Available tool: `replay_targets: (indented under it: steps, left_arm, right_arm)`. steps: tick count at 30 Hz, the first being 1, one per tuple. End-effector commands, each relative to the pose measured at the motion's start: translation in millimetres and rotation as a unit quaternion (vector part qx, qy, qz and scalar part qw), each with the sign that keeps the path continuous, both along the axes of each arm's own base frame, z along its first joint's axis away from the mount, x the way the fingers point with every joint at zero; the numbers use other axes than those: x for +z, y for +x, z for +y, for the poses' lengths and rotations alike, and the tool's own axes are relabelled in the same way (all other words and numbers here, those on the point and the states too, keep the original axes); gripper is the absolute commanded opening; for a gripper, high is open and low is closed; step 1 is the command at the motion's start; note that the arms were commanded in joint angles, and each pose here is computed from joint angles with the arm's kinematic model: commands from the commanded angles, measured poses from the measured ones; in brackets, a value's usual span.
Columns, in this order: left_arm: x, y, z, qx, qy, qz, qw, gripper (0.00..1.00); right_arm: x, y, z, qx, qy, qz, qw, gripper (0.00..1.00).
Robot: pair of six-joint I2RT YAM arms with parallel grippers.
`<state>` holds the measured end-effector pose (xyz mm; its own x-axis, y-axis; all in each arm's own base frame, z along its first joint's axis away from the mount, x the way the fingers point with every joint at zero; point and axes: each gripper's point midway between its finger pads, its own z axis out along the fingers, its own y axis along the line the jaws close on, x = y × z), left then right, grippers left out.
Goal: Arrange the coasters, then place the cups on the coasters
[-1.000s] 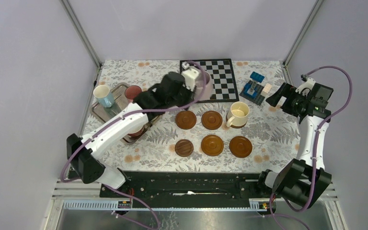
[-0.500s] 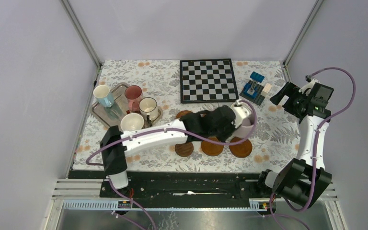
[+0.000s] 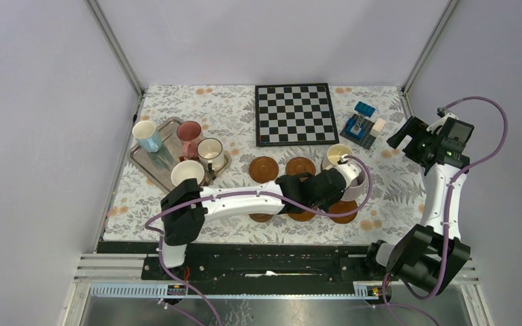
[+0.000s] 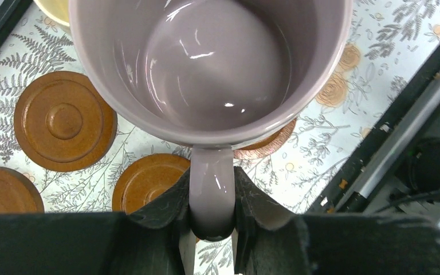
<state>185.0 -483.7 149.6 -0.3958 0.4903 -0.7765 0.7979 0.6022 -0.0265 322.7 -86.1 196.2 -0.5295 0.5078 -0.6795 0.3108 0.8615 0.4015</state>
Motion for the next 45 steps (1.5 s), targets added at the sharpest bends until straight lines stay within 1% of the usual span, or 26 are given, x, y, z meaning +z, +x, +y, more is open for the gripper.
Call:
replay_targets:
  steps: [1, 6, 15, 28, 36, 45]
  left_arm:
    - [46, 19, -27, 0.048, -0.119, -0.049, 0.991, 0.00]
    - [27, 14, -28, 0.057, -0.133, -0.036, 0.989, 0.00]
    - [9, -1, -37, 0.064, -0.145, -0.024, 0.987, 0.00]
    - [-15, 0, -46, 0.083, -0.131, -0.017, 0.988, 0.00]
    - [-31, -7, -49, 0.082, -0.121, 0.003, 0.989, 0.00]
    - [-35, -20, -55, 0.072, -0.118, 0.009, 0.990, 0.00]
  right_arm:
    - [9, 5, -4, -0.007, -0.005, -0.016, 1.000, 1.00]
    - [7, 4, -2, -0.001, -0.003, -0.019, 1.000, 1.00]
    - [7, 2, 2, 0.004, -0.001, -0.022, 1.000, 1.00]
    - [6, 1, 4, 0.010, -0.001, -0.024, 1.000, 0.99]
    - [6, 1, 5, 0.014, -0.002, -0.025, 1.000, 0.99]
    - [4, 0, 5, 0.016, -0.002, -0.024, 1.000, 0.98]
